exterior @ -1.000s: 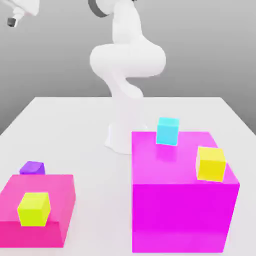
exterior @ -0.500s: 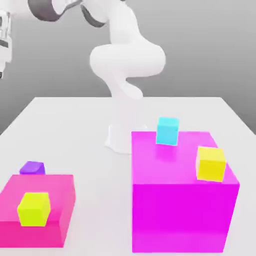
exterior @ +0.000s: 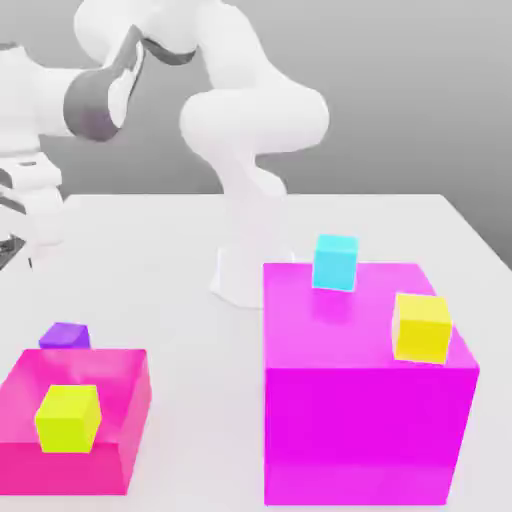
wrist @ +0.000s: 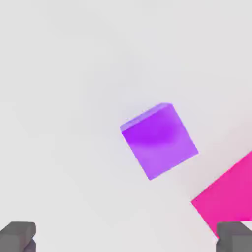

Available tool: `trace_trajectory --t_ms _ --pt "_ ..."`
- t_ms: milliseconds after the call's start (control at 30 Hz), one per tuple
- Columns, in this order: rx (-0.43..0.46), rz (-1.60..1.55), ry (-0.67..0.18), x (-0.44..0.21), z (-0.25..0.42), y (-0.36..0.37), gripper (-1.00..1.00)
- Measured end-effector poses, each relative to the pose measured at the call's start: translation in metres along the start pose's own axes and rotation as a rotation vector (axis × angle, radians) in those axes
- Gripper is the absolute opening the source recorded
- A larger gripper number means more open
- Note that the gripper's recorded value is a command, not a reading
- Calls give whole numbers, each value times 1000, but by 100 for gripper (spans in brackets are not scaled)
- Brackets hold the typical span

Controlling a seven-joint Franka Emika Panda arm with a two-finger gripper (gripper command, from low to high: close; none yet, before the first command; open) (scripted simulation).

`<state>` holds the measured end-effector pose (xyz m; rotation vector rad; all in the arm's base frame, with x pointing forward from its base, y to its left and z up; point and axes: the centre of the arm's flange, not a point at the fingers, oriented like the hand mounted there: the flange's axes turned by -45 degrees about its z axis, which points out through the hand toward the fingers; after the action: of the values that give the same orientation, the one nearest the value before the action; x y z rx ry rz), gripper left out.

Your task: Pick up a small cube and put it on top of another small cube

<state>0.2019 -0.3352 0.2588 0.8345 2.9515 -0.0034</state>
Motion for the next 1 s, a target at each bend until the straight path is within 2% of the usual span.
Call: trace_trajectory --t_ms 200,367,400,633,1000 --pt "5 -318 66 6 55 27 0" --pt "4 -361 73 9 113 30 0" --pt "4 -362 74 11 121 30 -100" --pt "11 -363 72 10 121 30 -100" --pt "23 -244 39 -4 -7 40 -100"
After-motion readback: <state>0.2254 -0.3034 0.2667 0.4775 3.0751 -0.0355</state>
